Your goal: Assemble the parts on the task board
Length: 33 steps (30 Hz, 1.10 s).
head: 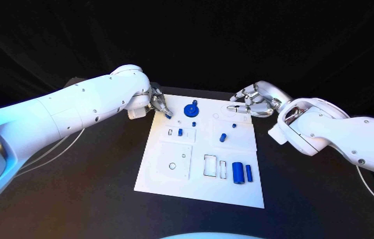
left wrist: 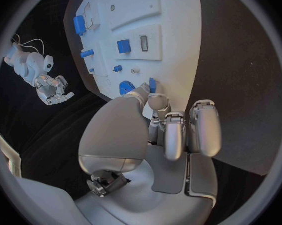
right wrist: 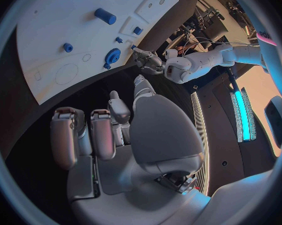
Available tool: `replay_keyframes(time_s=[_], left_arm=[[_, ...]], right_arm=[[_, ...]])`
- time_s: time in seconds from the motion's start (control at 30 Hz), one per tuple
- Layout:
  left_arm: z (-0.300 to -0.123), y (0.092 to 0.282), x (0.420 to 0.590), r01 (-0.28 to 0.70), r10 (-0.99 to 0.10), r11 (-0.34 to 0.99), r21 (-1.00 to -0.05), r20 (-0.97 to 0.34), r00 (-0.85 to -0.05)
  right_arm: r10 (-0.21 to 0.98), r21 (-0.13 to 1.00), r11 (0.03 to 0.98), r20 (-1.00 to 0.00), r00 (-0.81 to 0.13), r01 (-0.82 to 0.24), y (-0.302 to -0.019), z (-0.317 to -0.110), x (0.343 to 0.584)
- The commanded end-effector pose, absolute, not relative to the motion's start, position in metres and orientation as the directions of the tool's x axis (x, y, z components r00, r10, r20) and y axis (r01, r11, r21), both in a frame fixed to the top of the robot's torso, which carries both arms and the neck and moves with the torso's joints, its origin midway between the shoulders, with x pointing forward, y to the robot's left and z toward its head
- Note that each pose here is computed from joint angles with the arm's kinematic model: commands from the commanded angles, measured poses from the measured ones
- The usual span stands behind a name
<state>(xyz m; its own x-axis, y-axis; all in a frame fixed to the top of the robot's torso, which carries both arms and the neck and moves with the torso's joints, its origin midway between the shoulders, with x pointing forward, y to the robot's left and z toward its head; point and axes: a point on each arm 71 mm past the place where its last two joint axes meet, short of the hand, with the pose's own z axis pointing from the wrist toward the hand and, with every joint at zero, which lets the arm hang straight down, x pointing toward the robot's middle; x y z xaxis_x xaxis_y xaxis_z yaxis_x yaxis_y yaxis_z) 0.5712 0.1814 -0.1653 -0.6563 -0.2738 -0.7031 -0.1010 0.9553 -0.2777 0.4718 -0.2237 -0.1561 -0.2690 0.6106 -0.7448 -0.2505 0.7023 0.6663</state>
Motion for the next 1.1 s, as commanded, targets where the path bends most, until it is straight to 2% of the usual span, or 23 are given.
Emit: replay_keyframes(time_s=[0.03,0.3,0.5,0.8,1.1], left_arm=[[-0.161,0.177,0.567,-0.106,-0.36,0.917,-0.385,-0.681,-0.637],[-0.153,0.182,0.547,-0.116,-0.449,0.868,-0.483,-0.663,-0.599],[-0.152,0.185,0.535,-0.097,-0.457,0.865,-0.492,-0.693,-0.558],[-0.165,0.191,0.52,-0.084,-0.454,0.872,-0.483,-0.732,-0.507],[-0.183,0.189,0.509,-0.067,-0.412,0.895,-0.441,-0.761,-0.501]], right_arm=[[0.6,0.66,0.705,-0.751,-0.276,-0.26,-0.223,-0.157,0.471],[0.601,0.659,0.707,-0.751,-0.274,-0.257,-0.225,-0.157,0.472],[0.602,0.661,0.706,-0.749,-0.276,-0.254,-0.225,-0.158,0.471],[0.604,0.662,0.706,-0.749,-0.274,-0.252,-0.227,-0.158,0.47],[0.605,0.662,0.706,-0.748,-0.272,-0.253,-0.227,-0.158,0.47]])
